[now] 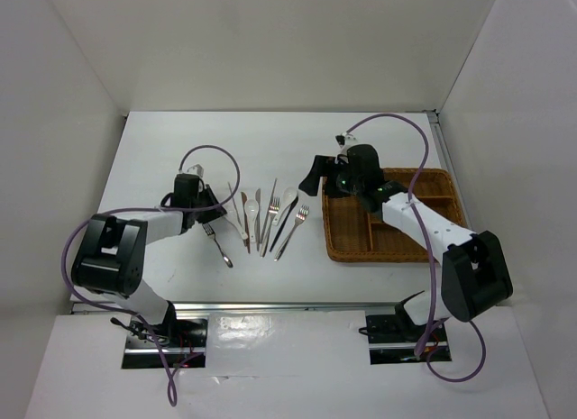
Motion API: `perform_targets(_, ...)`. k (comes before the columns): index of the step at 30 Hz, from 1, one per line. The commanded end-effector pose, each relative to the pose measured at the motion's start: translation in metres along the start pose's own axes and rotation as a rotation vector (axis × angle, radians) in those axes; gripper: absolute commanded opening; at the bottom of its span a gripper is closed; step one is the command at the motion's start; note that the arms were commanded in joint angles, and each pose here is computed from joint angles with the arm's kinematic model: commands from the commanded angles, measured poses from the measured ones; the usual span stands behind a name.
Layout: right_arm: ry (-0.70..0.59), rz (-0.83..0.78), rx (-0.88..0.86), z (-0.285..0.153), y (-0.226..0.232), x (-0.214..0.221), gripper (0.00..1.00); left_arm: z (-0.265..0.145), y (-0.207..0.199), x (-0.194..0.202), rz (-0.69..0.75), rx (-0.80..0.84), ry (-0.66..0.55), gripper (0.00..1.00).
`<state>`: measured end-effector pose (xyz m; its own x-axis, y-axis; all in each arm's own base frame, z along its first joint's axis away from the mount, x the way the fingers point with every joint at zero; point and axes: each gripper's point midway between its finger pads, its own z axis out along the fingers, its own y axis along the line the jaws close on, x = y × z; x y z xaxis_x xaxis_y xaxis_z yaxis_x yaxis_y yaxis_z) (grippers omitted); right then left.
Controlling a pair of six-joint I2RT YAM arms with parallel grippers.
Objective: Sort the eating utensils into containers
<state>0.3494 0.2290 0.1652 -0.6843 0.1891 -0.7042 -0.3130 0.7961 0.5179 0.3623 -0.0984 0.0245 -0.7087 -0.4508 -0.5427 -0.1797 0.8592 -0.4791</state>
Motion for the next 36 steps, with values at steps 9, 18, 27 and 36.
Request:
perform_targets(9, 0.026, 0.006, -0.072, 0.007, 0.014, 0.002, 0.9, 0.0, -0.017, -0.011, 0.03, 0.081, -0.017, 0.03)
perform_targets(18, 0.13, -0.057, -0.287, 0.02, 0.066, 0.034, 0.91, -0.05, -0.074, -0.03, 0.053, 0.303, -0.067, 0.03)
perform_targets(27, 0.192, -0.111, -0.387, 0.035, 0.11, 0.057, 0.93, -0.081, -0.135, -0.028, 0.141, 0.451, -0.091, 0.06)
perform_targets(36, 0.196, -0.122, -0.434, 0.032, 0.119, 0.061, 0.91, -0.087, -0.175, -0.015, 0.161, 0.555, -0.061, 0.06)
